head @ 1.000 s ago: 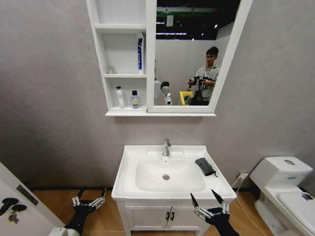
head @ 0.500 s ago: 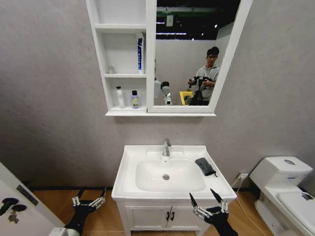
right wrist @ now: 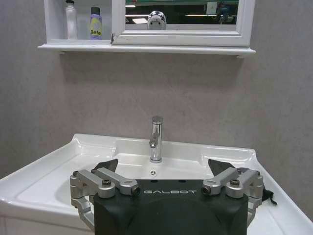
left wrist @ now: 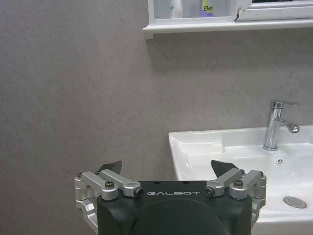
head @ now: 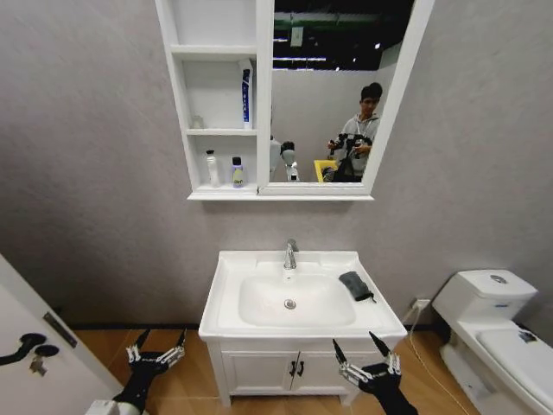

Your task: Move facial cleanser and shampoo from washbasin to cabinet, then wipe washbasin with towel.

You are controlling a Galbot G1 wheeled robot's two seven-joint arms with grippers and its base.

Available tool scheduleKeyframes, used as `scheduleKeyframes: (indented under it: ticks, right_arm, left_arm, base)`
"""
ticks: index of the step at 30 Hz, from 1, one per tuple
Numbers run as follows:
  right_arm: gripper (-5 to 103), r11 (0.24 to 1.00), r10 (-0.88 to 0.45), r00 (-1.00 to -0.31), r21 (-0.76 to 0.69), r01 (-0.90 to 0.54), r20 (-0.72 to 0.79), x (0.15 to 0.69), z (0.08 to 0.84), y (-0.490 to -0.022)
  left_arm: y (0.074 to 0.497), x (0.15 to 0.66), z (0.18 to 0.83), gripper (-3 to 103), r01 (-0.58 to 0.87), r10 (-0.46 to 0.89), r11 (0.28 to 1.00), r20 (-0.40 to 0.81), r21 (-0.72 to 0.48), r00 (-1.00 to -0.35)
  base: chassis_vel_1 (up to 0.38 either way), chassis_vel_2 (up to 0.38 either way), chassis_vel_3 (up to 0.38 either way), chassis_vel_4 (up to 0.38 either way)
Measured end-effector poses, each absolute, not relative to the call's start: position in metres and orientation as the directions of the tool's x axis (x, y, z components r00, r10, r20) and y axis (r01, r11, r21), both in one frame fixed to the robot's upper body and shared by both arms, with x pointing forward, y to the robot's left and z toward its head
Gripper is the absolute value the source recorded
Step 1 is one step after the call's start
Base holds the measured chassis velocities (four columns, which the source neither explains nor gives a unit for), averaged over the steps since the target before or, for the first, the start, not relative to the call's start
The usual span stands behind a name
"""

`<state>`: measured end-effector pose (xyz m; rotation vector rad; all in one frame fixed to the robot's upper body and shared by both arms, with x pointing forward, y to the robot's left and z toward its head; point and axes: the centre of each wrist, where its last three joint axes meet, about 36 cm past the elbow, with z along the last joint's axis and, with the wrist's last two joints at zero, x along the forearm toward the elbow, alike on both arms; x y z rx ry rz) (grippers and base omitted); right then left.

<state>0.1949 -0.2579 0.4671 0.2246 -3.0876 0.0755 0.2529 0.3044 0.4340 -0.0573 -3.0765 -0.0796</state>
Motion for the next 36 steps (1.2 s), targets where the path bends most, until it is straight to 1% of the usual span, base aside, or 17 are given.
scheduleKeyframes:
  ticks: [11, 36]
  right_arm:
    - [100, 0.988, -0.142, -0.989, -0.045, -0.145, 0.049, 0.195, 0.4668, -0.258]
    - [100, 0.989, -0.142, -0.989, -0.044, -0.144, 0.05, 0.195, 0.4666, -0.2581]
  left_arm:
    - [0.3044, 0.2529, 0.434, 100, 0.039, 0.036, 0.998, 0.064, 0.05, -0.997]
    - [0.3044, 0.2529, 0.4341, 100, 0.039, 0.036, 0.998, 0.064, 0.05, -0.997]
  base:
    - [0.279, -0.297, -0.261, 0.278]
    - [0.352, -0.357, -0.343, 0.342]
